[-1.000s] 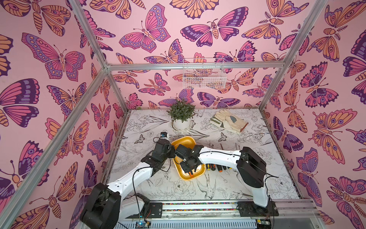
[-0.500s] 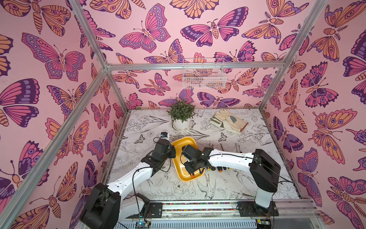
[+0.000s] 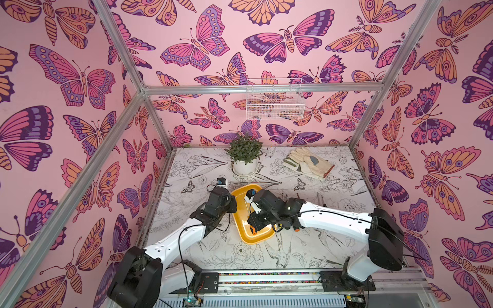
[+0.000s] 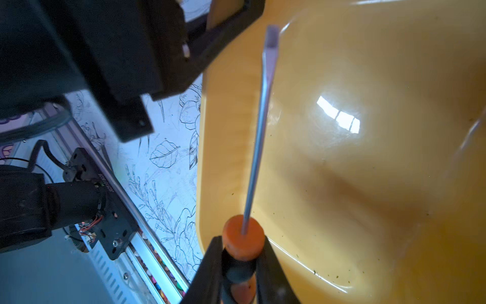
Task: Take out the screwdriver from the storage box
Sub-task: Pick up the screwdriver from the storage box, then place the screwdriver at the center of the board.
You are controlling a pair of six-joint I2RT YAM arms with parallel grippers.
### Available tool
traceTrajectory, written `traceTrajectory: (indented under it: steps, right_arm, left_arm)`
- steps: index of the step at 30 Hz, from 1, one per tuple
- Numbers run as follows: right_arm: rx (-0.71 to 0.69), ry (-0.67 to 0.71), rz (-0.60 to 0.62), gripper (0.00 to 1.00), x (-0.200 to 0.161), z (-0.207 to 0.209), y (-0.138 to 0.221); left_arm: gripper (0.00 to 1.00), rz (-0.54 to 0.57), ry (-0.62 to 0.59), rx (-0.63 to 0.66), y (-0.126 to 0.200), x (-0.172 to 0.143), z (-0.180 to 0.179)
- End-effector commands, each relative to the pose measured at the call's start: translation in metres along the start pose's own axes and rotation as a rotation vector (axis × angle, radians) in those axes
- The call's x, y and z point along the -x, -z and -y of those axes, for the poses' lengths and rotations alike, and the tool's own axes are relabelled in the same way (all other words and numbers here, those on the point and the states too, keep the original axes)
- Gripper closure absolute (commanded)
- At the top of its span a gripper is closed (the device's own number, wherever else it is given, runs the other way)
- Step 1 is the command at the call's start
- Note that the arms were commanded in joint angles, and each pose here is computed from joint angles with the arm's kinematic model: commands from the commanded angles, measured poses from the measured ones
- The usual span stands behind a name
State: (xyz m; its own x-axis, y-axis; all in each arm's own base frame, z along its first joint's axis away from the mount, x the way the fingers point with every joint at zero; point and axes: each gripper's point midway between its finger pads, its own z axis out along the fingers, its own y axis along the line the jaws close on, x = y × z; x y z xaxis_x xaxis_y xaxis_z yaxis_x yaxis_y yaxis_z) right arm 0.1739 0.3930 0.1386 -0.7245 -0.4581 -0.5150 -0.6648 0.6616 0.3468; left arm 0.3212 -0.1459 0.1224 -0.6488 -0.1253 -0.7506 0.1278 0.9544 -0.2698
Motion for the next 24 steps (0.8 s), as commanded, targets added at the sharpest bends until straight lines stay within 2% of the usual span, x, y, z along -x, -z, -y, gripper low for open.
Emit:
traceTrajectory:
  steps: [1, 8, 16, 24]
  right_arm:
    - [-0.021, 0.005, 0.024, 1.00, 0.004, 0.002, 0.023]
    - [-0.174, 0.000, 0.043, 1.00, 0.002, 0.041, 0.063]
    - [-0.313, -0.107, 0.014, 1.00, -0.023, 0.125, 0.116]
    - [-0.521, -0.269, -0.047, 1.00, -0.062, 0.215, 0.163]
  left_arm:
    - [1.00, 0.022, 0.011, -0.018, 0.003, 0.005, 0.002]
    - [1.00, 0.023, 0.008, -0.016, 0.004, 0.004, 0.002]
    - [1.00, 0.021, 0.007, -0.021, 0.003, 0.005, 0.003]
    - [1.00, 0.013, 0.004, -0.022, 0.001, 0.004, 0.003]
